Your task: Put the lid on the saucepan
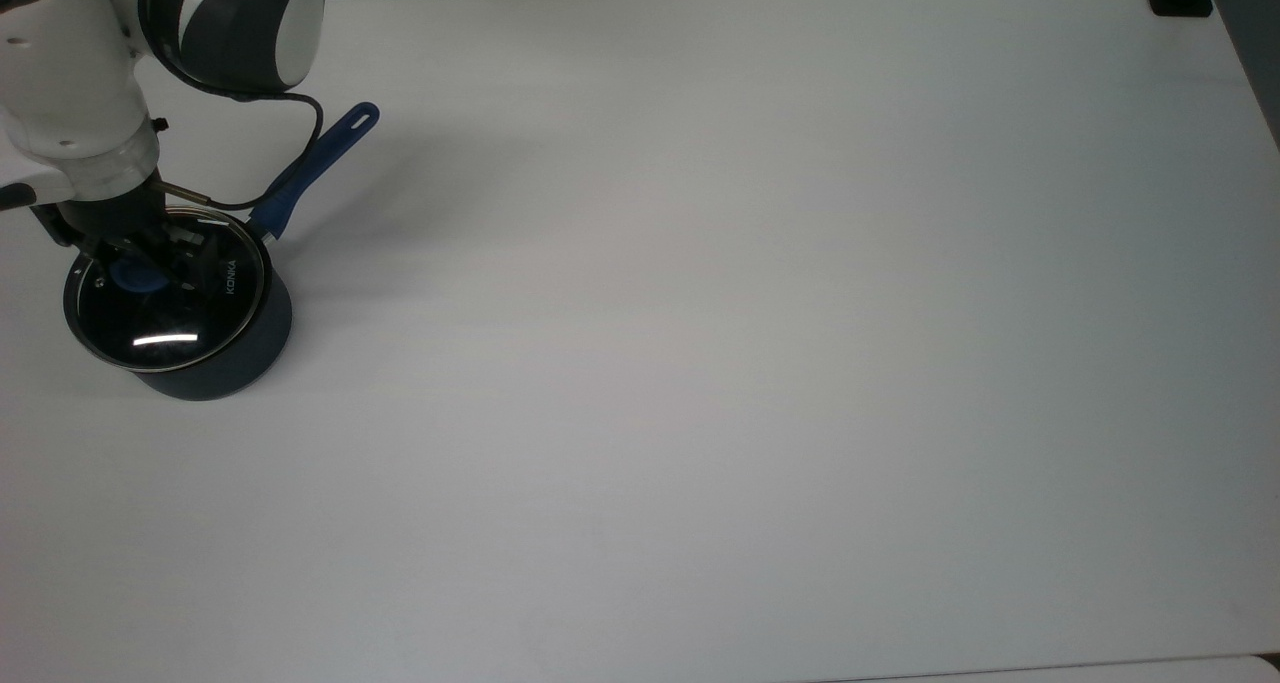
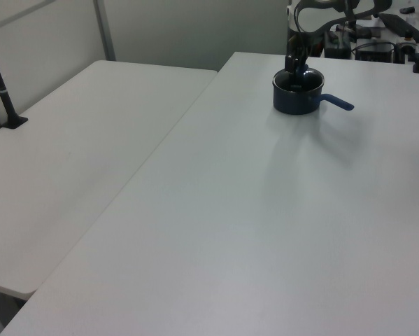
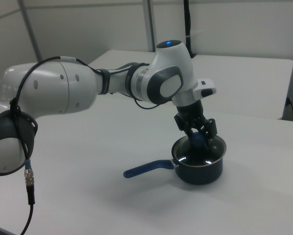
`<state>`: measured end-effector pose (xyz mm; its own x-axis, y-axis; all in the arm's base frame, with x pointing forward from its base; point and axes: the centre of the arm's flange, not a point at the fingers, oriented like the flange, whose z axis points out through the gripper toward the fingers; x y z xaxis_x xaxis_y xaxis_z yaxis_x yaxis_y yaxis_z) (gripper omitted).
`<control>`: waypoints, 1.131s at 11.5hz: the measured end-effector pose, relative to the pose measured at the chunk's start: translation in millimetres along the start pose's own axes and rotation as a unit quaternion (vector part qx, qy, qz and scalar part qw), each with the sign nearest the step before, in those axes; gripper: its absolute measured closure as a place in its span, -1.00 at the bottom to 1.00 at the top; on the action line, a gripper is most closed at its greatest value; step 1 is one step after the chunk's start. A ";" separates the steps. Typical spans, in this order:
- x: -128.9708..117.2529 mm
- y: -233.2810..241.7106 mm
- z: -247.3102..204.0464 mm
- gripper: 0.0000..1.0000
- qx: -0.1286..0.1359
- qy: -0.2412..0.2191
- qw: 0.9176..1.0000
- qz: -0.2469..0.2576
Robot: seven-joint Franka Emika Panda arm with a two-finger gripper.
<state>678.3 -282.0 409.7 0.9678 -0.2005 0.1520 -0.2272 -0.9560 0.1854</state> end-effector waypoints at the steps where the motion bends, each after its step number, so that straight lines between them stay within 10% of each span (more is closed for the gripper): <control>1: -0.3 0.7 0.5 -0.68 0.000 0.000 1.000 0.001; 2: -0.3 0.6 0.4 -0.97 0.000 0.000 1.000 0.000; 7: -5.1 -5.0 -103.2 -1.00 0.030 0.061 0.995 0.069; 13: -100.5 -179.2 -230.5 -1.00 0.081 -0.039 0.993 0.077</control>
<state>596.8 -41.2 584.9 0.9301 -0.3563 0.0893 -0.3583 -0.9336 0.0061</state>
